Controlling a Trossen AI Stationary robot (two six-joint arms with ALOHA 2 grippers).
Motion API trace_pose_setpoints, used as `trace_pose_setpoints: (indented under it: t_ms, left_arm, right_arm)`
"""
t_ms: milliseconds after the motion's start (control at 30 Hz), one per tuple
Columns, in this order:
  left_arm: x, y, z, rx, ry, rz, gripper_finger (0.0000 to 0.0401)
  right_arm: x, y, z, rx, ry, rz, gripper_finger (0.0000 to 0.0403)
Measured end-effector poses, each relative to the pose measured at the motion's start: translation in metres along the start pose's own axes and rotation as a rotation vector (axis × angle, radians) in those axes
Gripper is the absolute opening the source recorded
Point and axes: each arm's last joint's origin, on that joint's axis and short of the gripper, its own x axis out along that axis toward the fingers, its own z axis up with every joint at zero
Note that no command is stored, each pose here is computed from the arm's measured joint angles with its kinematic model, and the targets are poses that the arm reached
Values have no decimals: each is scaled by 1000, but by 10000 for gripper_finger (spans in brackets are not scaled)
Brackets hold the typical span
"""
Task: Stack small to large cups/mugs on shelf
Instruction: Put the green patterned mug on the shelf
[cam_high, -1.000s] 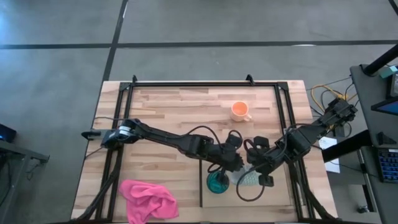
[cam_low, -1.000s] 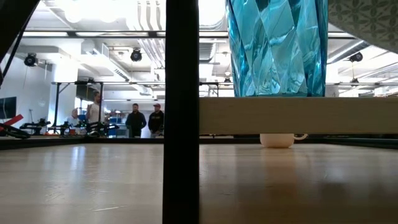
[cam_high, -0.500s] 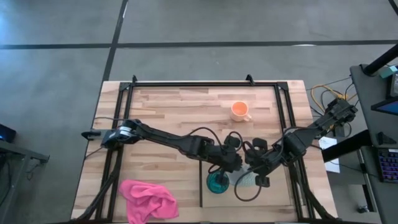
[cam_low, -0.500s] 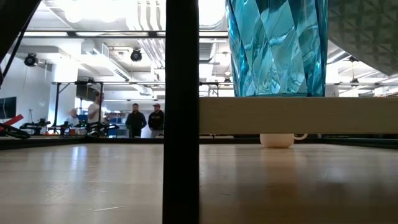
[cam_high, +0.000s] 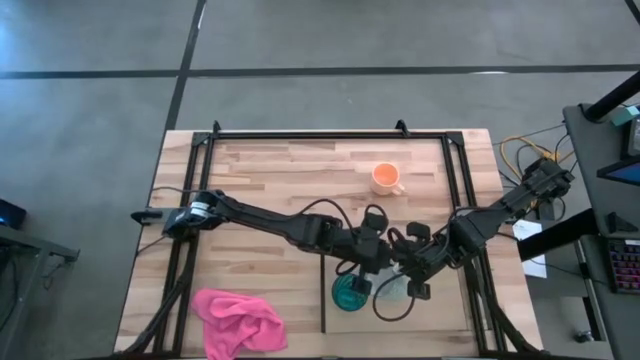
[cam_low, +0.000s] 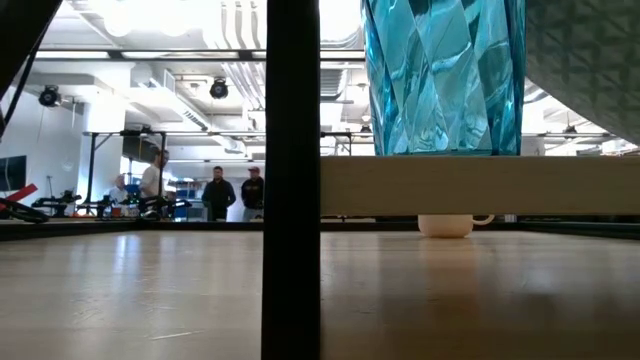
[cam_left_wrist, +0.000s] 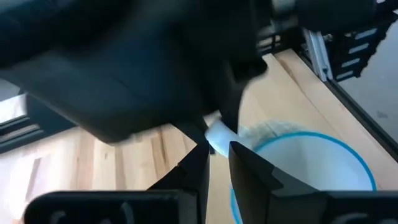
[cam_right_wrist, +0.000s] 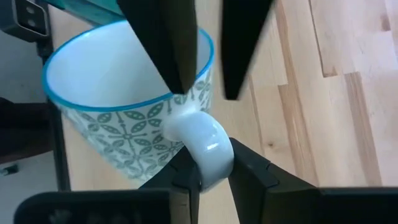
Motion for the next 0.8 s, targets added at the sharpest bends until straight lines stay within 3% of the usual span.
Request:
trace_pose_setpoints:
  t_ms: [300, 500, 800]
  left_arm:
    - [-1, 1, 2, -1, -5, 7, 48]
    - [-1, 2, 1, -2, -2, 8, 48]
    - [0, 5, 1, -3, 0, 36, 48]
  right_arm:
    - [21, 0, -5, 8, -41, 34, 55]
    - [25, 0, -12, 11, -66, -16, 54]
    - [16, 15, -25, 24, -213, -78, 53]
